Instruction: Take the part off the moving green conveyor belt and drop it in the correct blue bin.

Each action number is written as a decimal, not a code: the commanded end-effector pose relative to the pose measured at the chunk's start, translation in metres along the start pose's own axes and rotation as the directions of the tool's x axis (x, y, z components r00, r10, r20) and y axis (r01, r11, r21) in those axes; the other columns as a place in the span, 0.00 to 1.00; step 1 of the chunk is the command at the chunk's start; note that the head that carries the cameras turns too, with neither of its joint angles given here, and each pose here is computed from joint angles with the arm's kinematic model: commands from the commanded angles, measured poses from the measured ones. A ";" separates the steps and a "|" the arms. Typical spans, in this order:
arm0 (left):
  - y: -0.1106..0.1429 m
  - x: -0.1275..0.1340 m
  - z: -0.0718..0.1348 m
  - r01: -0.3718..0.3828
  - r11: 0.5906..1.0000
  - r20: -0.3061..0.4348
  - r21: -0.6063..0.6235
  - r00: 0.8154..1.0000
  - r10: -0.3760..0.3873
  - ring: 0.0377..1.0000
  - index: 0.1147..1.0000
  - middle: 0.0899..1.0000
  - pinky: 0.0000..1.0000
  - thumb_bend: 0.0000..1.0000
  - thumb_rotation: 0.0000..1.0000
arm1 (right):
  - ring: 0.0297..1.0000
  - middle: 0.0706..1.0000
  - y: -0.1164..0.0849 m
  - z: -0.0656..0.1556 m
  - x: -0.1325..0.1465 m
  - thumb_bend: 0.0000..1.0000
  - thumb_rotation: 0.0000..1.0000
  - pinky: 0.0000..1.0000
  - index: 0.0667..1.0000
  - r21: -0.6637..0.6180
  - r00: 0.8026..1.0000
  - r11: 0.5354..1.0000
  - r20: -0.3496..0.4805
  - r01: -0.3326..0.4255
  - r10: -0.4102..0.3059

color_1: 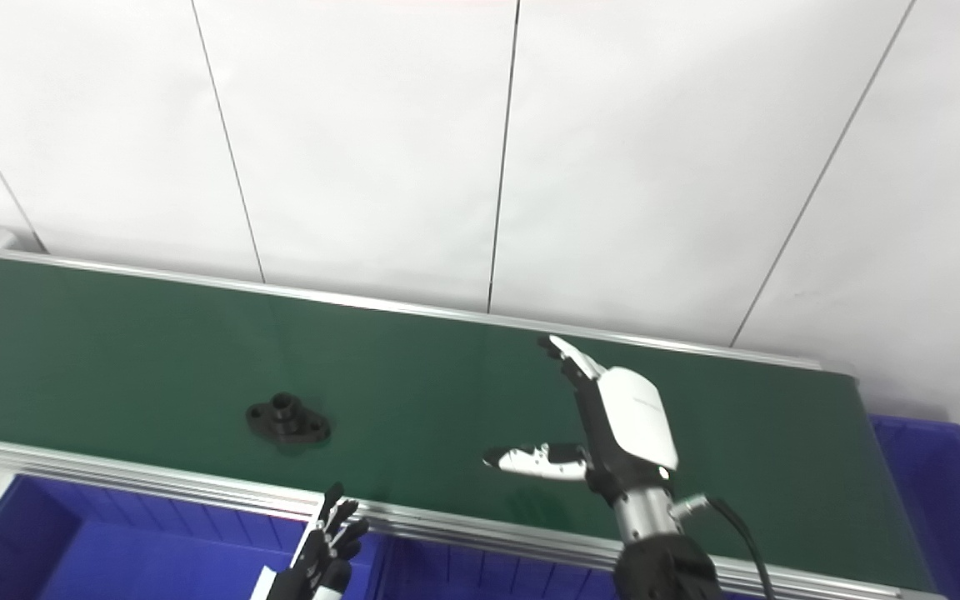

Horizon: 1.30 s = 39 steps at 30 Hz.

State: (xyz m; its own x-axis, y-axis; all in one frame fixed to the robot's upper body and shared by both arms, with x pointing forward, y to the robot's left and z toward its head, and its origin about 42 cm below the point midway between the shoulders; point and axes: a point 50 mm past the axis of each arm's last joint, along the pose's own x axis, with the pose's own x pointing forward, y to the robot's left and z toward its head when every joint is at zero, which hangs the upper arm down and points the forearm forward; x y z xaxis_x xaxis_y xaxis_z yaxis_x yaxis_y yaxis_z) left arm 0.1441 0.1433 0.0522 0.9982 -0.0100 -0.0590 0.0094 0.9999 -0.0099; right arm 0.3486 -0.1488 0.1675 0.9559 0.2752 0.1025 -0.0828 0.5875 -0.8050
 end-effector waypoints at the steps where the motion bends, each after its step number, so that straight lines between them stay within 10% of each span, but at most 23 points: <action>1: -0.007 0.003 0.013 0.011 1.000 0.063 -0.014 0.998 -0.010 0.89 1.00 0.95 0.88 0.74 0.90 | 0.77 0.81 -0.007 0.017 0.015 0.98 0.38 0.63 0.85 -0.015 0.998 0.999 0.040 0.048 -0.047; 39: -0.033 -0.001 0.022 0.022 0.998 0.054 -0.061 0.998 -0.019 0.83 1.00 0.90 0.81 0.80 0.86 | 0.64 0.79 0.074 0.061 0.071 0.94 0.36 0.50 0.83 -0.134 0.985 0.979 0.065 -0.151 0.161</action>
State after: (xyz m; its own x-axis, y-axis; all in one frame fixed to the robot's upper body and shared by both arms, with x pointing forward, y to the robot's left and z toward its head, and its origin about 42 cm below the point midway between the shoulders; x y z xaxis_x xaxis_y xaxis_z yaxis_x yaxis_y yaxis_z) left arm 0.1407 0.1410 0.0571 0.9984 -0.0182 -0.0543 0.0186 0.9998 0.0075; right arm 0.3838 -0.0530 0.1281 0.9098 0.4106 -0.0601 -0.2412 0.4053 -0.8818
